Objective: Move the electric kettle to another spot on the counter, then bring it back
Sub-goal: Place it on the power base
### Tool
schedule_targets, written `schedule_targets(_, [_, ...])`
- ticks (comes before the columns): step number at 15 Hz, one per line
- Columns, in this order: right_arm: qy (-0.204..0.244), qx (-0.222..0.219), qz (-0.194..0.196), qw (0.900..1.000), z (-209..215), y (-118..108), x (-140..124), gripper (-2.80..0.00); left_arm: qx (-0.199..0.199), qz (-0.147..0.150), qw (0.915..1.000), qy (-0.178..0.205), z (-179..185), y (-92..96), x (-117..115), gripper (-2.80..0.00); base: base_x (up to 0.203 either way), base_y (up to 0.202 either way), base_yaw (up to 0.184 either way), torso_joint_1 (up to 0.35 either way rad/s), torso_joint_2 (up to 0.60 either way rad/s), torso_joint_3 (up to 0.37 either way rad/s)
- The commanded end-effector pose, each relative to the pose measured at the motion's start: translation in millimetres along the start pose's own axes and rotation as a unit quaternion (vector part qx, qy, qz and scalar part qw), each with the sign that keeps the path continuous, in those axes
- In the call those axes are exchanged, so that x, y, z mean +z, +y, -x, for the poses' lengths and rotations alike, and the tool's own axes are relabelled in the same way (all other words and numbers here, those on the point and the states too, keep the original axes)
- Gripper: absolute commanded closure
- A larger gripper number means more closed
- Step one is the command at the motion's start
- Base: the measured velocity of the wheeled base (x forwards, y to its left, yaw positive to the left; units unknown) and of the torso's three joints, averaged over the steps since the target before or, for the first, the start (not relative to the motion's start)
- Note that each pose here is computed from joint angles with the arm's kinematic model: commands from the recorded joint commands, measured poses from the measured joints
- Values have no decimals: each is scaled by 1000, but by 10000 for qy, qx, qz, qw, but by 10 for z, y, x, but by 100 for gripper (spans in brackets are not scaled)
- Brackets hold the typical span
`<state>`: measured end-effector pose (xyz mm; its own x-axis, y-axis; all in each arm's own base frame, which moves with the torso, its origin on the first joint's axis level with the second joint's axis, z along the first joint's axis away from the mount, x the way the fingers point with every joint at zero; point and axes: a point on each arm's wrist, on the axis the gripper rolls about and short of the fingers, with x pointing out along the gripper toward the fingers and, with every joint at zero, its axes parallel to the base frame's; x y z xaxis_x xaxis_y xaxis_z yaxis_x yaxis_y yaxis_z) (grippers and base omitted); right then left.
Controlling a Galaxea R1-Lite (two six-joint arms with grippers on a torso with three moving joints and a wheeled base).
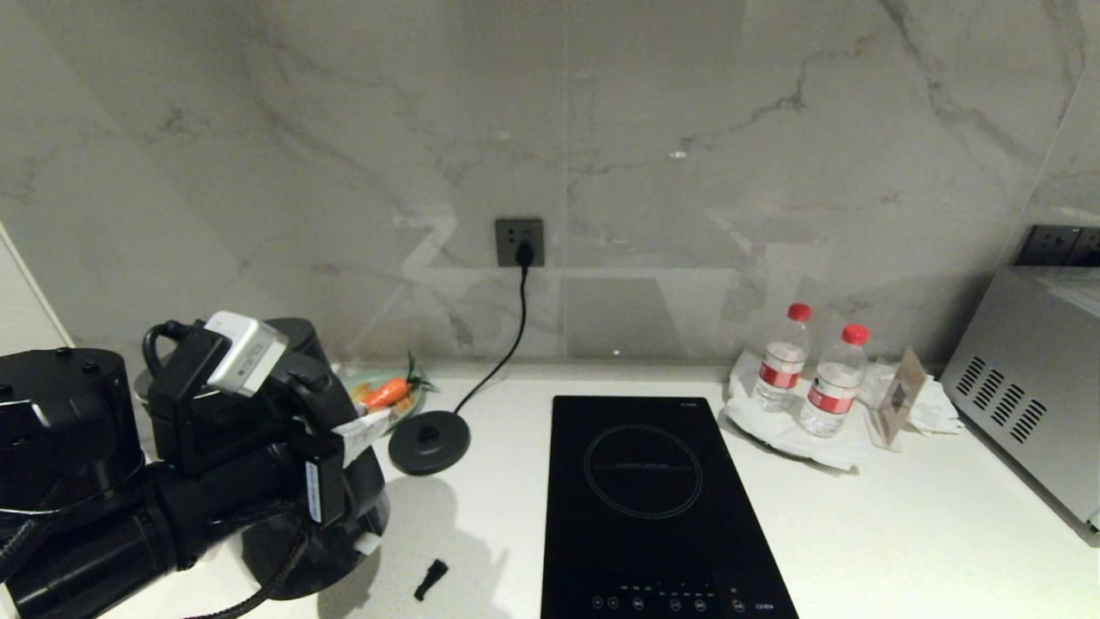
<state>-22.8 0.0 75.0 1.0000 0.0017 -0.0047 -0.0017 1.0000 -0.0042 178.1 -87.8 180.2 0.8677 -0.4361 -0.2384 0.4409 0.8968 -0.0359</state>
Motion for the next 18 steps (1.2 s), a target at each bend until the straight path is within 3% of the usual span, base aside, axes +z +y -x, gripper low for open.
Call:
schedule_targets(1, [6,-1,2,10000,-1,0,0,0,-103,-19,9999,131,-106,-46,-23,0,0,0,0,0,0,0])
schedule_targets(8, [0,-1,2,10000,0,0,0,0,-45,-20,9998,210,-171,-44,-47,0,0,0,0,3,4,-165])
schedule_targets(14, [0,0,2,10000,0,0,0,0,17,0,10000,39,-212,-44,55,0,0,0,0,3,3,-137])
schedule_targets(18, [2,-1,2,10000,0,0,0,0,114,172,9998,79,-503,-98,127,0,0,0,0,1,0,-7])
